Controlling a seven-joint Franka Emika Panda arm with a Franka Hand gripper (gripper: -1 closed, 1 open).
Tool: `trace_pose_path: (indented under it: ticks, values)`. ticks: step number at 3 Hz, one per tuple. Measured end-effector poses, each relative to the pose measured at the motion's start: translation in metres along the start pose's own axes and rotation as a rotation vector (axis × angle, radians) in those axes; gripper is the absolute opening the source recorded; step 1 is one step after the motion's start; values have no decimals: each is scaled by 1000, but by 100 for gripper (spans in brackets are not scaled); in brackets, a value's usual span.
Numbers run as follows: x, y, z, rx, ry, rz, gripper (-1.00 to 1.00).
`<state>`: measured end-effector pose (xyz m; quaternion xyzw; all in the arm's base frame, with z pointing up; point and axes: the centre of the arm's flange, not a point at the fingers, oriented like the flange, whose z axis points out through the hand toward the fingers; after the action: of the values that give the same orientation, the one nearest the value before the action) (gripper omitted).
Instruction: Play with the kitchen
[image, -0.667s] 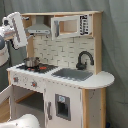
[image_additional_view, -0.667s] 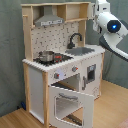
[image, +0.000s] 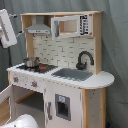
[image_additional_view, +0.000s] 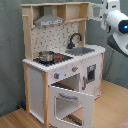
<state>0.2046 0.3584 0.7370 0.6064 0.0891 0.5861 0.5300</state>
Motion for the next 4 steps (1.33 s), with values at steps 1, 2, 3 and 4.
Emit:
trace_pose_path:
  ticks: [1, 2, 3, 4]
  values:
    - [-4, 14, -27, 2, 5, -19, 100]
    - [-14, 31, -43, -11, -13, -38, 100]
    - [-30, 50, -50, -30, -39, -58, 100]
    - [-52, 69, -47, -46, -72, -68, 100]
